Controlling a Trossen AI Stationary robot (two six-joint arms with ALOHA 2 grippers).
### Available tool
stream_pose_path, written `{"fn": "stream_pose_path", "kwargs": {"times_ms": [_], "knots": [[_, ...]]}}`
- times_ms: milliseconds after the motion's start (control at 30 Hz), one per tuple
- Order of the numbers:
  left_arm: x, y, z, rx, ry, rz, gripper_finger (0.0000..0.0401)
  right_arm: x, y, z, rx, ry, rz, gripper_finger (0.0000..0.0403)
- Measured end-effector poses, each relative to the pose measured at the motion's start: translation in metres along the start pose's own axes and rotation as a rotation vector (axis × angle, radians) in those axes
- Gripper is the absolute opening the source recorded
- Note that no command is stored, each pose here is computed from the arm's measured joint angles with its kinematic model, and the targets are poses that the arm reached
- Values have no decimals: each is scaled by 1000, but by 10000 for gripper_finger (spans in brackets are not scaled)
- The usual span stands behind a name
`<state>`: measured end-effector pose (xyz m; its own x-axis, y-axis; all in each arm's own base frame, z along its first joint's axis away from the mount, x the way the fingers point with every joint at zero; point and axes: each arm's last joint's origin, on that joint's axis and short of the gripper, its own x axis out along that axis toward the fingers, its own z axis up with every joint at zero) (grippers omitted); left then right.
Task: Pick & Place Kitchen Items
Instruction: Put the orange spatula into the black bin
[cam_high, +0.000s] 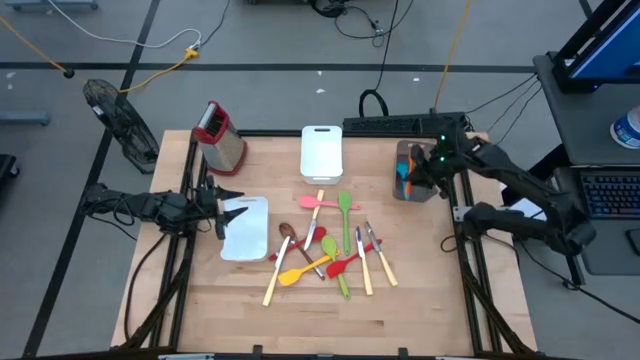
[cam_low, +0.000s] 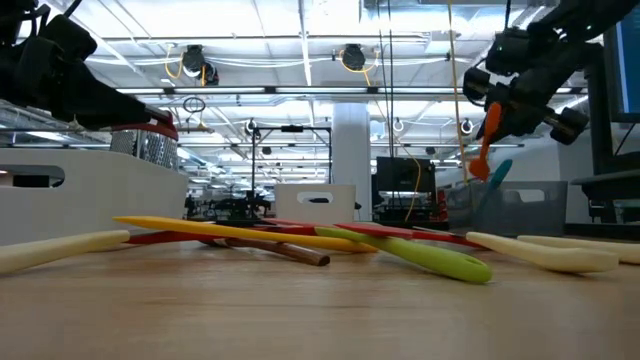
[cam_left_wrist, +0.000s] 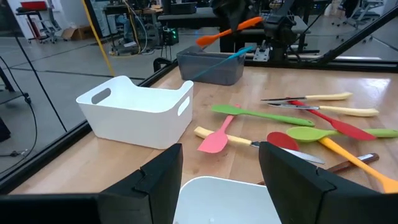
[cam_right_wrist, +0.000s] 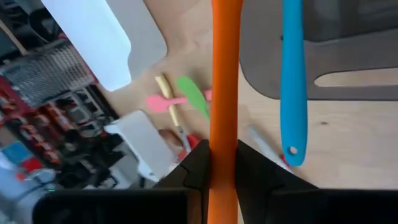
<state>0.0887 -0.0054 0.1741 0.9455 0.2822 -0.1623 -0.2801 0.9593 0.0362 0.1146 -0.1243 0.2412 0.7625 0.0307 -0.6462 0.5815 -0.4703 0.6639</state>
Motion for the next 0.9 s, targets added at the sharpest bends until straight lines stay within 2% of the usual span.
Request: {"fn": "stream_pose_path", "kwargs": {"times_ms": [233,500,900], "knots": [[0,0,0,0,0,0,218,2,-1,17,100,113,20,42],[0,0,0,1,0,-1,218,8,-4,31,112,125,4,47],[0,0,0,6,0,-1,218,11,-4,34,64,130,-1,107]]}}
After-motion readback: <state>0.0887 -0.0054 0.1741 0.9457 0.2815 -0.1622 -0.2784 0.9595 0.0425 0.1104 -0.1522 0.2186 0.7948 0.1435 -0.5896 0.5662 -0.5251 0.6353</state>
